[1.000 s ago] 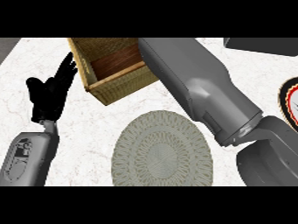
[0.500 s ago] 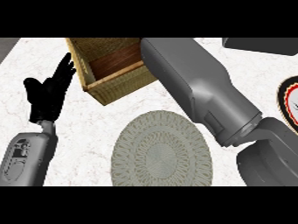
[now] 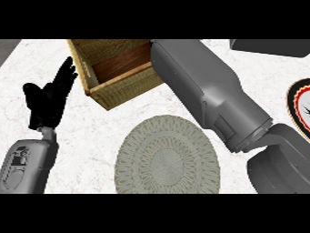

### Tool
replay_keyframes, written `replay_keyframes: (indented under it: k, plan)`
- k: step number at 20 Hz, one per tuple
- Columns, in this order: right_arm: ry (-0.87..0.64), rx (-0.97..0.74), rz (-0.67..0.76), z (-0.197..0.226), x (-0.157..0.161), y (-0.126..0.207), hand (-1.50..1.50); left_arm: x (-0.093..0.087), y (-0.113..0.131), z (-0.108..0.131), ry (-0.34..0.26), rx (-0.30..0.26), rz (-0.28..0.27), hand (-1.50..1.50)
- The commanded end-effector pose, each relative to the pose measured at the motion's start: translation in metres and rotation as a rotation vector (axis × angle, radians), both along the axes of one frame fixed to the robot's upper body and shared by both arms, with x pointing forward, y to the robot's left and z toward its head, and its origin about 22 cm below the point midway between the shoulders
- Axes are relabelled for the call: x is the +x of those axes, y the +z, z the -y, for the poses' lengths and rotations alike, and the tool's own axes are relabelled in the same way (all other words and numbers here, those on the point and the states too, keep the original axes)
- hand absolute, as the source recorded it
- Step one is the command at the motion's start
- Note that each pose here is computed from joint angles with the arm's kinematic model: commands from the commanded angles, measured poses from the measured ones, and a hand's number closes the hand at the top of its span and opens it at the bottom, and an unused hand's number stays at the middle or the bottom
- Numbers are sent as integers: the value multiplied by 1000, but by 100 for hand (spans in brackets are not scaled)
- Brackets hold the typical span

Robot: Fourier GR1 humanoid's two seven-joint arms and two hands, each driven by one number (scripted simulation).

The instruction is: Pick the squash from the placemat and place it in the basket

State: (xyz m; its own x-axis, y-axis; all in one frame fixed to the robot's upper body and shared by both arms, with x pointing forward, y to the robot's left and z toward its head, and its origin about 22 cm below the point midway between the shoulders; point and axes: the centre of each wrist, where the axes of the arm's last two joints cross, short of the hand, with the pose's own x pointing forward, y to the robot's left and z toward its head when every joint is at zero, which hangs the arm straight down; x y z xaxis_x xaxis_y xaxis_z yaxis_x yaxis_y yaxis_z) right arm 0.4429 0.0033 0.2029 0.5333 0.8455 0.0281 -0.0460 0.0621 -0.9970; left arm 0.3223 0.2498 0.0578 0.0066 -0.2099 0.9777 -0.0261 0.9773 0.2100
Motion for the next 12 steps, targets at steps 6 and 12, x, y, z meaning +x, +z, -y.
replay_keyframes:
  k: [6, 12]
  plan:
    - [-98, 205, 310, -23, -11, 30, -150, -1, 1, -7, 12, -6, -8, 0]
    - [-145, 376, 518, -32, -15, 60, -150, -5, -1, -24, 68, -10, -7, 0]
